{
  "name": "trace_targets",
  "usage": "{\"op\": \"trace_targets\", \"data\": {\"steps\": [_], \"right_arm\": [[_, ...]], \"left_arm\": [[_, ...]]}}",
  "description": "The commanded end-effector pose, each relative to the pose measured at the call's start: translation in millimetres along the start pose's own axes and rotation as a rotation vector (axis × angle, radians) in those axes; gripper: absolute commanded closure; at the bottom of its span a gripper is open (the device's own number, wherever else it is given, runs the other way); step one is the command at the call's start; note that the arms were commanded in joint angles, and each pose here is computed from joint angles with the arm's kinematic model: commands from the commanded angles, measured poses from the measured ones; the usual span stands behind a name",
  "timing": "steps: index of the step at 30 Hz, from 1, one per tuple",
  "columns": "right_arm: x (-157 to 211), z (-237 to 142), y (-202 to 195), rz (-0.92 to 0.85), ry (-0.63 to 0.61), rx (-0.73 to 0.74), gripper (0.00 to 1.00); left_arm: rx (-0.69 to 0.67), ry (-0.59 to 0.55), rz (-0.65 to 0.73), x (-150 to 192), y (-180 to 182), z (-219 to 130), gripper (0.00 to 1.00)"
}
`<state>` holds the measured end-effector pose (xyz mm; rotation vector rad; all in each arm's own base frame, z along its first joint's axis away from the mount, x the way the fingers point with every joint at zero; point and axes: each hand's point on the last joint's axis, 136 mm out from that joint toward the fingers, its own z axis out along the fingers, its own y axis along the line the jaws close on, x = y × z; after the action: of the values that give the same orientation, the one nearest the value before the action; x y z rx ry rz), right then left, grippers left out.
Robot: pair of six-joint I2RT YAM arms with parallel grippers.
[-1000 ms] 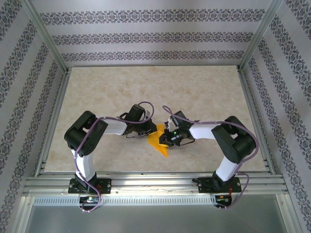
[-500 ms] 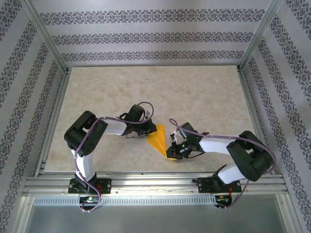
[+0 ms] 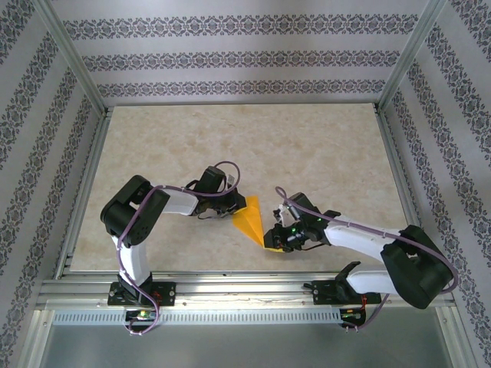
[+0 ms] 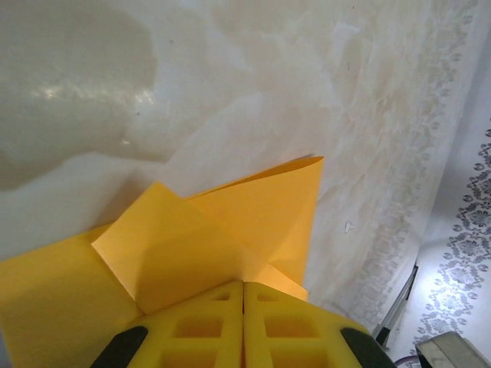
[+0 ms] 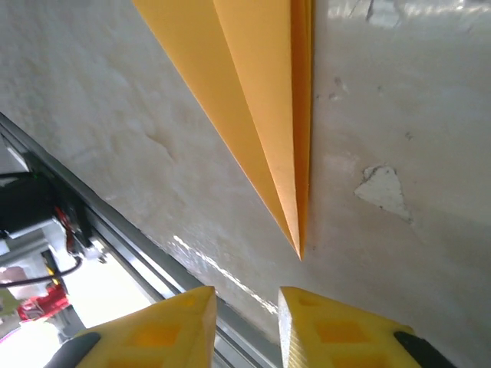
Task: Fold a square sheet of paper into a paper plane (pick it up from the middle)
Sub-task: Turn over the paper at the center of the table.
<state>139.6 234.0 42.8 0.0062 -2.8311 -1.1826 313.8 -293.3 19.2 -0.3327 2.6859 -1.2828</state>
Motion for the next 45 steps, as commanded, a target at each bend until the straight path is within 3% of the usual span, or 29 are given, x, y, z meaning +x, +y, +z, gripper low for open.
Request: {"op": "trace_targets", "data": {"steps": [1,24,33,45], "right_arm": [[-3,1,-4,0.097,-0.017,-0.012,0.70],[-6,24,-15,0.174,0.015,-0.056,0.75],[-10,9,-16,0.137,-0.045,0.063,0.75],[-11,18,-14,0.112,-0.044,0.094,0.74]], "left_arm": [[-0.092,-0.014,-0.100,3,38,-1,0.91],[-0.122,-0.009,-0.103,5,45,-1,0.91],[-0.123,-0.010,-0.100,3,44,-1,0.91],[-0.119,-0.008,-0.099,4,42,-1,0.91]]}}
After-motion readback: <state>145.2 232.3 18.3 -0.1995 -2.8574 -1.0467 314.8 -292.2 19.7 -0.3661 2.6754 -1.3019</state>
